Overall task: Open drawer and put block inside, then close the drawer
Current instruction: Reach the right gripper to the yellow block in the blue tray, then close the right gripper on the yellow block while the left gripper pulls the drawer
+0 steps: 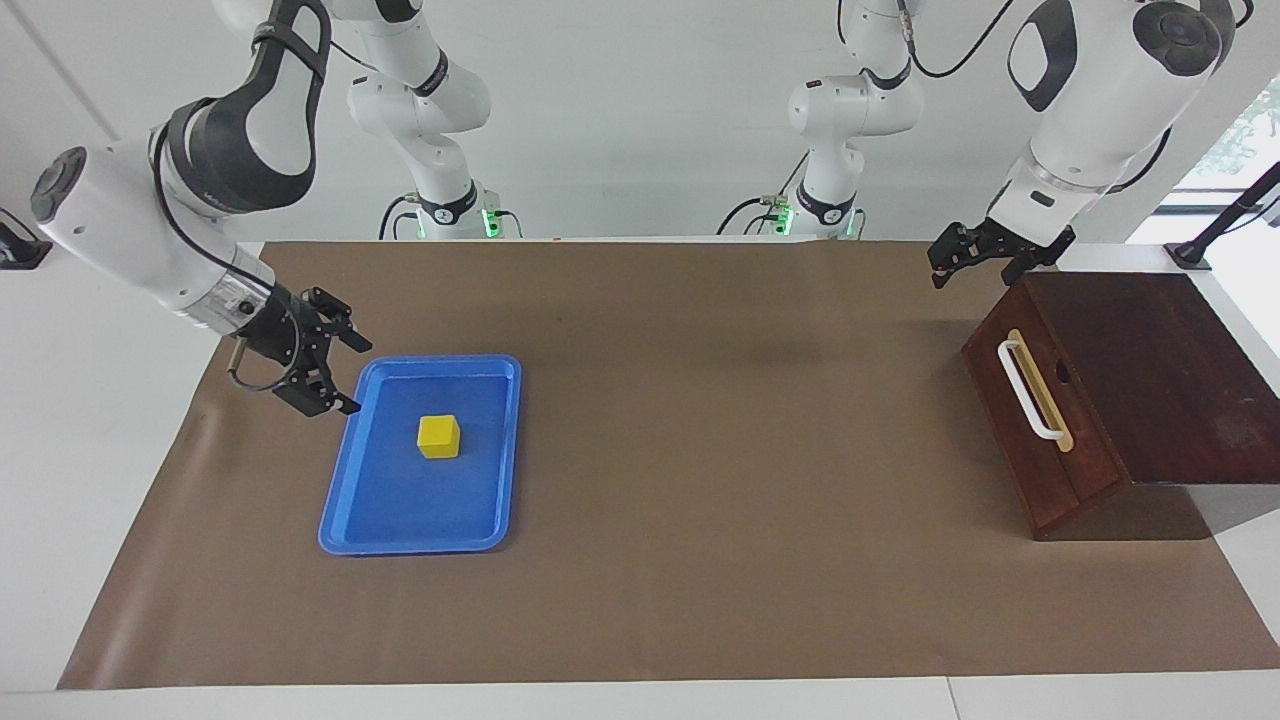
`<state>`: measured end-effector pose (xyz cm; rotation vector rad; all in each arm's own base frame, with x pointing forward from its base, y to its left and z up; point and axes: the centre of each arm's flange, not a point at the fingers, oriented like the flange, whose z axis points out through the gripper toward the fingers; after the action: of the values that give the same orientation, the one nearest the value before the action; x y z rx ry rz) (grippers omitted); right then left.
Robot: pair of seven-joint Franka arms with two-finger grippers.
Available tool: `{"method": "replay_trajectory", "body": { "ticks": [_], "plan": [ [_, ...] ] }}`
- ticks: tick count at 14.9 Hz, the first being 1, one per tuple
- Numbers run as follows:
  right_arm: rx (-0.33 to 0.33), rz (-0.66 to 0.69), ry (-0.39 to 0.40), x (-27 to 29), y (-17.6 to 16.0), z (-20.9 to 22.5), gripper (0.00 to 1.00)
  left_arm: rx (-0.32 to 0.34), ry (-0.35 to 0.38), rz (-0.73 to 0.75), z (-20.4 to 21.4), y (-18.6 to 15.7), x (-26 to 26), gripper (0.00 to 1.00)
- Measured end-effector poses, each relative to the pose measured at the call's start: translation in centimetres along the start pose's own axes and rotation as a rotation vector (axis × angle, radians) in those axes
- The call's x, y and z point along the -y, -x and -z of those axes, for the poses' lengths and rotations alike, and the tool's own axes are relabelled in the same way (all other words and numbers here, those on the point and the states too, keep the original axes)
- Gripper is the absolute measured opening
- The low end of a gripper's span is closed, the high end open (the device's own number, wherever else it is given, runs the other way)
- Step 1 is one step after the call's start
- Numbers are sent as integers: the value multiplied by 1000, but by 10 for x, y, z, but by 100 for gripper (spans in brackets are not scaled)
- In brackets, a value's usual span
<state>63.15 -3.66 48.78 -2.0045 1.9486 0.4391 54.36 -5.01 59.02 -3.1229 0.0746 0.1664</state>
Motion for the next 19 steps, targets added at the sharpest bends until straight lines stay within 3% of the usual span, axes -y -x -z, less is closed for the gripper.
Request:
{"method": "replay_trajectory", "body": {
  "ticks": [5,10,19],
  "plan": [
    [85,-75,42,14,-29,-51,100,0,0,0,0,0,0,100],
    [187,-67,96,11,-63,-113,100,0,0,0,0,0,0,100],
    [259,-96,78,-18,-92,-171,100,0,0,0,0,0,0,100]
  ]
}}
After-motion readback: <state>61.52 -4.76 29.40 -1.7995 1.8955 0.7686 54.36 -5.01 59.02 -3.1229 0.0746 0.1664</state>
